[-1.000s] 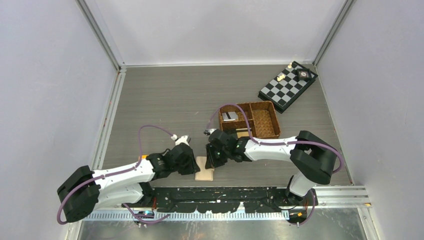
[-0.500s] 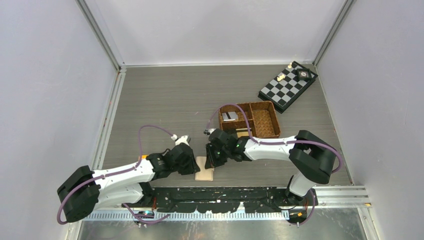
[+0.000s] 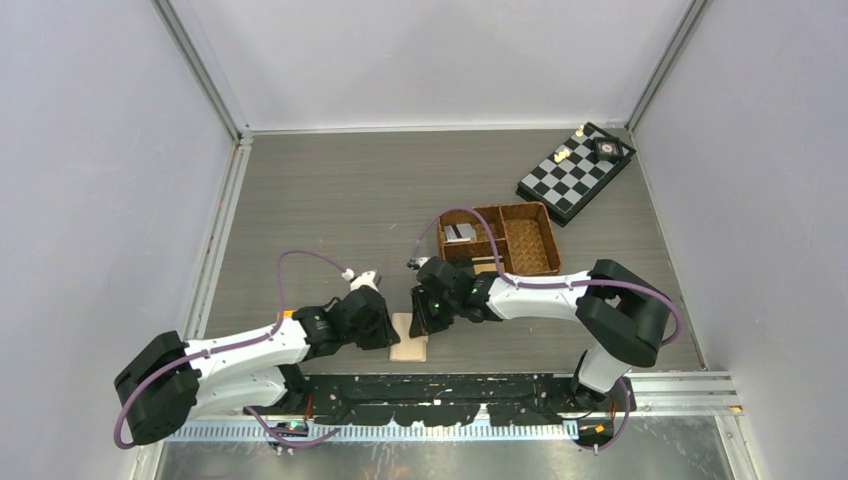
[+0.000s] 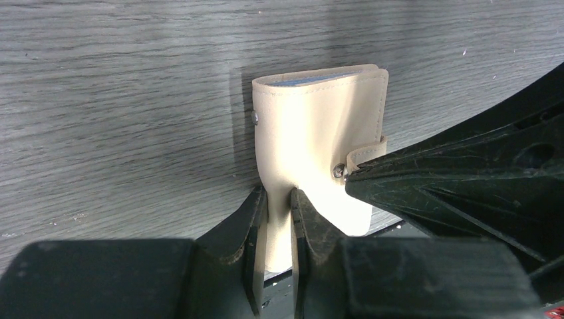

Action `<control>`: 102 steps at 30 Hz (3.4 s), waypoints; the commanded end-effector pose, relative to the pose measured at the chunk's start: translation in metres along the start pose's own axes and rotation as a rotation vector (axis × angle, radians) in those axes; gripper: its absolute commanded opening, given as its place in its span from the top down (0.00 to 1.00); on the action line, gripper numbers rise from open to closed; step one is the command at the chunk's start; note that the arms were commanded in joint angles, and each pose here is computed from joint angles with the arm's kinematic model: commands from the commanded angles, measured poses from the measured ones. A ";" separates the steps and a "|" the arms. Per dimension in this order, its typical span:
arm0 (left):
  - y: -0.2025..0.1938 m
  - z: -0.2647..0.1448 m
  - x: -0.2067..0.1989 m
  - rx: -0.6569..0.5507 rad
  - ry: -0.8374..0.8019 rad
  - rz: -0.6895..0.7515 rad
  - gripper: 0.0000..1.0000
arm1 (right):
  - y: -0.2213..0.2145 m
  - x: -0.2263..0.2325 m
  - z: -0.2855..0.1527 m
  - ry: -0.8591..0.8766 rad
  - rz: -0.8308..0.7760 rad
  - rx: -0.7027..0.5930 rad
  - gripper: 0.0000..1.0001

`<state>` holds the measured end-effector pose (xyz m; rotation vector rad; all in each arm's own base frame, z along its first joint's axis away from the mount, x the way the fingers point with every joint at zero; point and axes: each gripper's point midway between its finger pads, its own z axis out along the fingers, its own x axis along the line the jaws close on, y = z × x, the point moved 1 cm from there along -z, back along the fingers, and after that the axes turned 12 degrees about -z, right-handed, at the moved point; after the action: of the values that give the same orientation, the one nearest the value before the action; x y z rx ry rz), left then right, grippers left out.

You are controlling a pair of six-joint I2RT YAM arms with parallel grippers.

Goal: Put the credit cards into the card holder
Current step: Close the card holder at the center of the board, then reset both arms

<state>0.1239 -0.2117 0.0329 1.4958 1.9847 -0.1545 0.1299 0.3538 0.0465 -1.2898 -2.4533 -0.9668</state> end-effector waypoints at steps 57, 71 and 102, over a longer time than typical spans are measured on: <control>0.003 0.001 0.015 -0.023 0.077 0.039 1.00 | -0.037 -0.041 0.031 -0.367 0.060 0.133 1.00; 0.012 -0.011 0.005 -0.044 0.064 0.077 0.89 | 0.002 0.019 0.005 -0.083 -0.002 -0.005 0.93; 0.201 -0.092 -0.015 -0.218 0.026 0.014 0.09 | 0.083 -0.184 -0.223 -0.555 0.345 -0.452 0.17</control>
<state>0.2557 -0.1316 0.1425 1.3794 2.0005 0.1458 0.2601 0.1722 0.1404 -2.1437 -2.2850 -1.2071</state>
